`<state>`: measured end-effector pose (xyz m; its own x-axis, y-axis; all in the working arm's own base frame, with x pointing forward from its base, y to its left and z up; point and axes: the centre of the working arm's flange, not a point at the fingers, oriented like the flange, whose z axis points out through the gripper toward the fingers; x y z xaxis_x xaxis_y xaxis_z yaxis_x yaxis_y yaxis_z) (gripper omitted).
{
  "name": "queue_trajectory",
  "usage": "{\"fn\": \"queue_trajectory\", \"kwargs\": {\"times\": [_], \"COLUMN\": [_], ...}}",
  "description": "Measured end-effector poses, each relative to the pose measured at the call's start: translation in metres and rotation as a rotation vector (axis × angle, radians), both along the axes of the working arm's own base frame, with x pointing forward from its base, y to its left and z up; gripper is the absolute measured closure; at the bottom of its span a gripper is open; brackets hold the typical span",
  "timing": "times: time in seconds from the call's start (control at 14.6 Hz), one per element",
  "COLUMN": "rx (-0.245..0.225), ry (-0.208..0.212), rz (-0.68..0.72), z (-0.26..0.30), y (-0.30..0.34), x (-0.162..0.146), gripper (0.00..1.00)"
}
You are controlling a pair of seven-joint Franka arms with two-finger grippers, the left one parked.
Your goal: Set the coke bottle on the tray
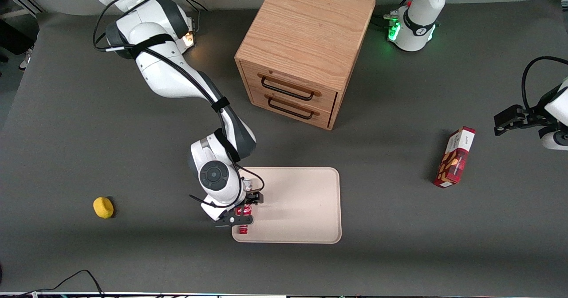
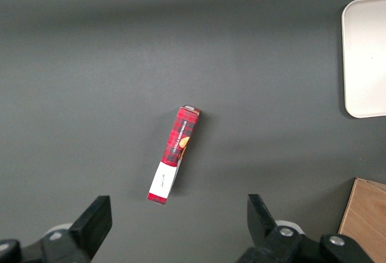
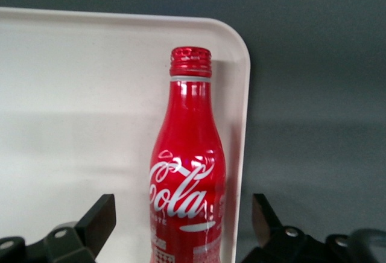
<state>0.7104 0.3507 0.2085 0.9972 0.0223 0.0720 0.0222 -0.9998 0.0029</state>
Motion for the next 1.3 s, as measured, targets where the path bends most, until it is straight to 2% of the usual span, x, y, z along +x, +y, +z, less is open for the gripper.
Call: {"fn": "queue_trajectory", "kwargs": {"times": [0.14,0.27,0.48,0.62,0.82,1.1,1.3], "rx": [-0.007,-0.031,-0.046,-0.051,-0.067,-0.041,-0.025], "ry": [0.009,0.056,0.099,0.121,0.183,0.173,0.160], "rz": [-0.004,-0.009,-0.034,-0.043,-0.005,0.025,0.047], "z": [0.010,0.030,0.099,0.156,0.231,0.307,0.347], "y": [-0.002,-0.007,-0.033,-0.057,-0.098,-0.184,-0.245], "x": [0.000,-0.006,-0.023,-0.048,-0.094,-0.143,-0.195], "gripper": [0.00,0.00,0.00,0.00,0.00,0.00,0.00]}}
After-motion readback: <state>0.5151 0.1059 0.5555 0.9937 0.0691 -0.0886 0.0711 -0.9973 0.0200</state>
